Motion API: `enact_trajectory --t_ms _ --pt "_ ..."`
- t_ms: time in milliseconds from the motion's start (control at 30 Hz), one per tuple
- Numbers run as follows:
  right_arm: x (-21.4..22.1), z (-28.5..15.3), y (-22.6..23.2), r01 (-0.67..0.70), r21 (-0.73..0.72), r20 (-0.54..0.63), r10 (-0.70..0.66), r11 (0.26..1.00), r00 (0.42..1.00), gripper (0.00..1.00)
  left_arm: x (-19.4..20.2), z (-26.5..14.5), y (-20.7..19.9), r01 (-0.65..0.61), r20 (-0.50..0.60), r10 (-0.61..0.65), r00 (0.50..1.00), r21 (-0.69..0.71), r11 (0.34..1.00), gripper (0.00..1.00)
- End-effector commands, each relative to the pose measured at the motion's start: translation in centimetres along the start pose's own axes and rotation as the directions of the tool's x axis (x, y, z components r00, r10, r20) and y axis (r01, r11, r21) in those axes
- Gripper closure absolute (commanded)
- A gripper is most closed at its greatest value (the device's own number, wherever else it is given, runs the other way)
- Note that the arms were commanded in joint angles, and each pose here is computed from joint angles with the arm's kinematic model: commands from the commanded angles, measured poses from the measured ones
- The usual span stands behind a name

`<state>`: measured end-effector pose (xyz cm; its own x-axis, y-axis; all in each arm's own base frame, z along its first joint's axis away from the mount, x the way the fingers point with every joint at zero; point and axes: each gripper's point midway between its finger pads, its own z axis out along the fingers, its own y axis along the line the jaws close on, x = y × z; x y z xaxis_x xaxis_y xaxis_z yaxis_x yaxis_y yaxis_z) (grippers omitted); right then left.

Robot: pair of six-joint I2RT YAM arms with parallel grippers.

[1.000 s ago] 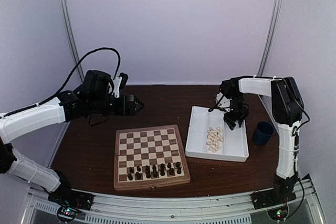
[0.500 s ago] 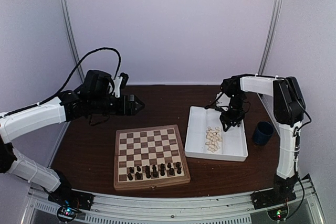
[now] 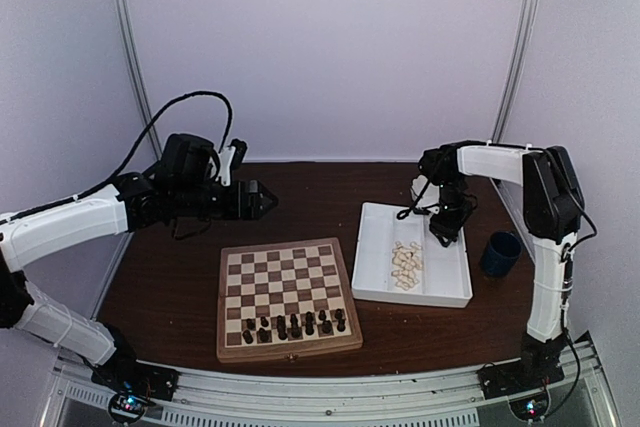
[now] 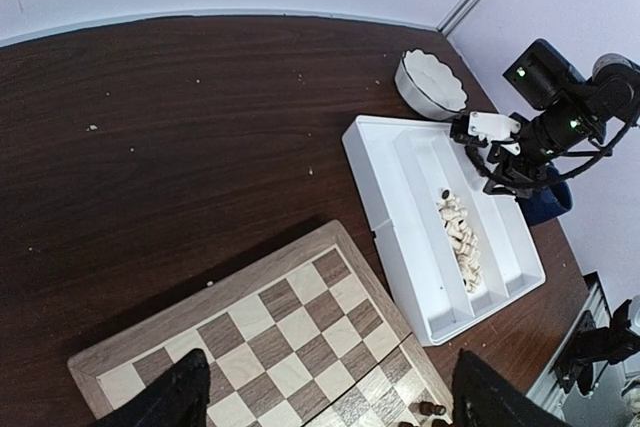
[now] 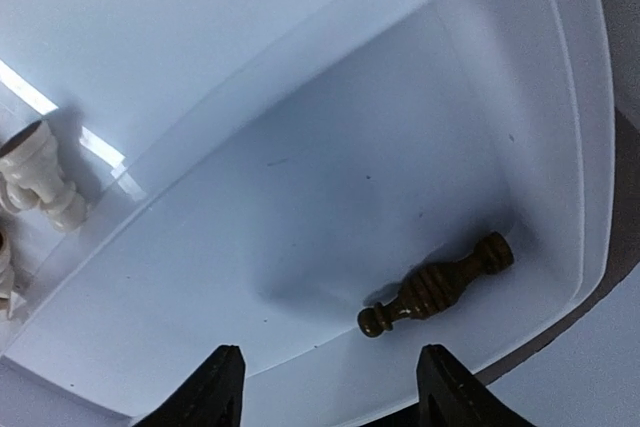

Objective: Set up the chess pieces on the board
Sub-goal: Move the chess pile to the storage box.

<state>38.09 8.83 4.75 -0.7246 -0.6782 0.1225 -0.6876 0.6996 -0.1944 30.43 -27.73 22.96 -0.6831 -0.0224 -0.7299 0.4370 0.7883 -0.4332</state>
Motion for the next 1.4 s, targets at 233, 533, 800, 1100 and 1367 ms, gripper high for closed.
enact_trajectory --t_ms 233,533,800,1100,1367 --pt "0.3 2.5 -3.0 0.121 0.161 -0.124 -0.102 0.98 0.987 0.37 -1.4 -0.8 -0.8 0.014 0.064 -0.016 0.998 0.04 0.999 0.17" --pt "1.0 3.7 -0.4 0.063 0.009 -0.173 -0.06 0.998 0.983 0.55 -1.3 -1.1 -0.7 0.011 0.063 -0.013 0.998 0.037 0.999 0.17" --pt "0.2 0.2 4.7 0.131 -0.135 -0.027 -0.136 0.982 0.99 0.58 -1.1 -0.6 -0.7 0.013 0.059 -0.016 0.998 0.043 0.999 0.17" --pt "-0.2 -2.3 5.5 0.151 -0.111 0.082 -0.142 0.982 0.986 0.57 -1.3 -0.4 -1.0 0.013 0.056 -0.017 0.998 0.055 0.998 0.17" --pt "1.0 -2.6 5.0 0.006 -0.111 0.066 0.001 0.994 0.998 0.47 -1.2 -0.1 -1.0 0.016 0.052 -0.019 0.998 0.059 0.998 0.17"
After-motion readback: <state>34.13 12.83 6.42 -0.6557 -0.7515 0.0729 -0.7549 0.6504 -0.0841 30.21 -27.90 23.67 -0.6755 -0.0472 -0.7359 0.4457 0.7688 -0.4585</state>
